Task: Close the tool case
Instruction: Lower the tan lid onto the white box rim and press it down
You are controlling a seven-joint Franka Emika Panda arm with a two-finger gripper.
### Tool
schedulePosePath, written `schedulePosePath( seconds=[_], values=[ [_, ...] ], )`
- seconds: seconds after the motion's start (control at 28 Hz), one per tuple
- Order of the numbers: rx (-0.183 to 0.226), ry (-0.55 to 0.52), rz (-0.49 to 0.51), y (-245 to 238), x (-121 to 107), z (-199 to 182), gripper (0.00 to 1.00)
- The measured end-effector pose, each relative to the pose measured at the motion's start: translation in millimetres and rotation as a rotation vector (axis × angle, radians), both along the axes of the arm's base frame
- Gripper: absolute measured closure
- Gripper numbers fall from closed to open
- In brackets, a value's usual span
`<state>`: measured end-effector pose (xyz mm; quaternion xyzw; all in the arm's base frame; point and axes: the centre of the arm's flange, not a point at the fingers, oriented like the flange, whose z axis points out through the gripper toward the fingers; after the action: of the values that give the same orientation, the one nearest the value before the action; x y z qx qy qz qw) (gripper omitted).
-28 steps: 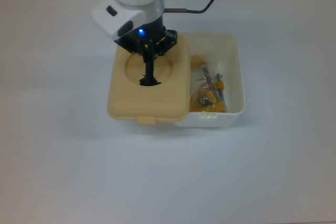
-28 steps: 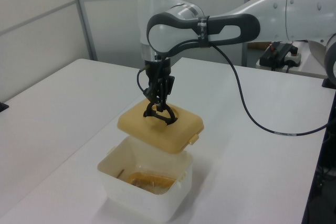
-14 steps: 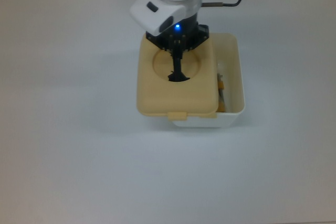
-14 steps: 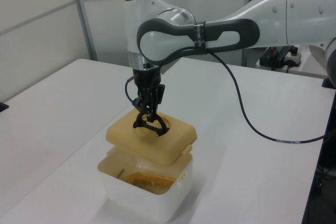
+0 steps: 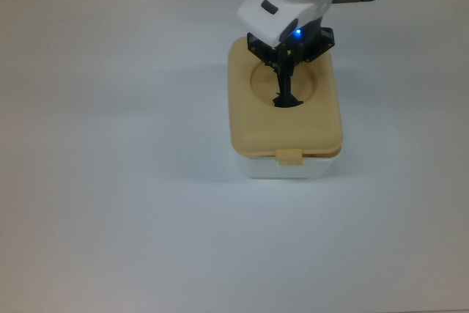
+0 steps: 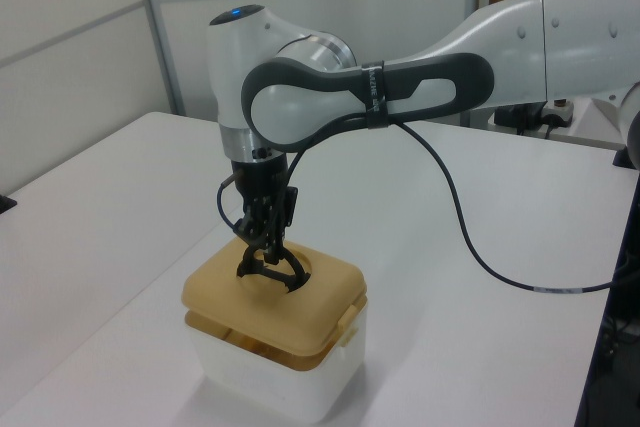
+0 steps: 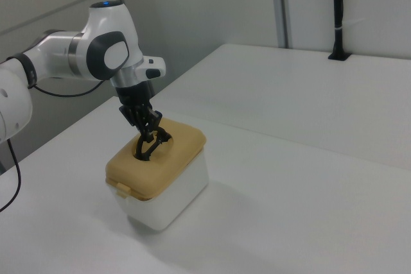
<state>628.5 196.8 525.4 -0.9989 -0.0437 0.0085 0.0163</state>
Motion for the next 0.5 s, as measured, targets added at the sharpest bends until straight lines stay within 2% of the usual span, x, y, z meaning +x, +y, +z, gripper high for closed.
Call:
schedulePosePath(
  seconds=[0.5],
  values=[
    [-0.002,0.008,0.008,5.6,-0.4,-5.4,0.89]
  ],
)
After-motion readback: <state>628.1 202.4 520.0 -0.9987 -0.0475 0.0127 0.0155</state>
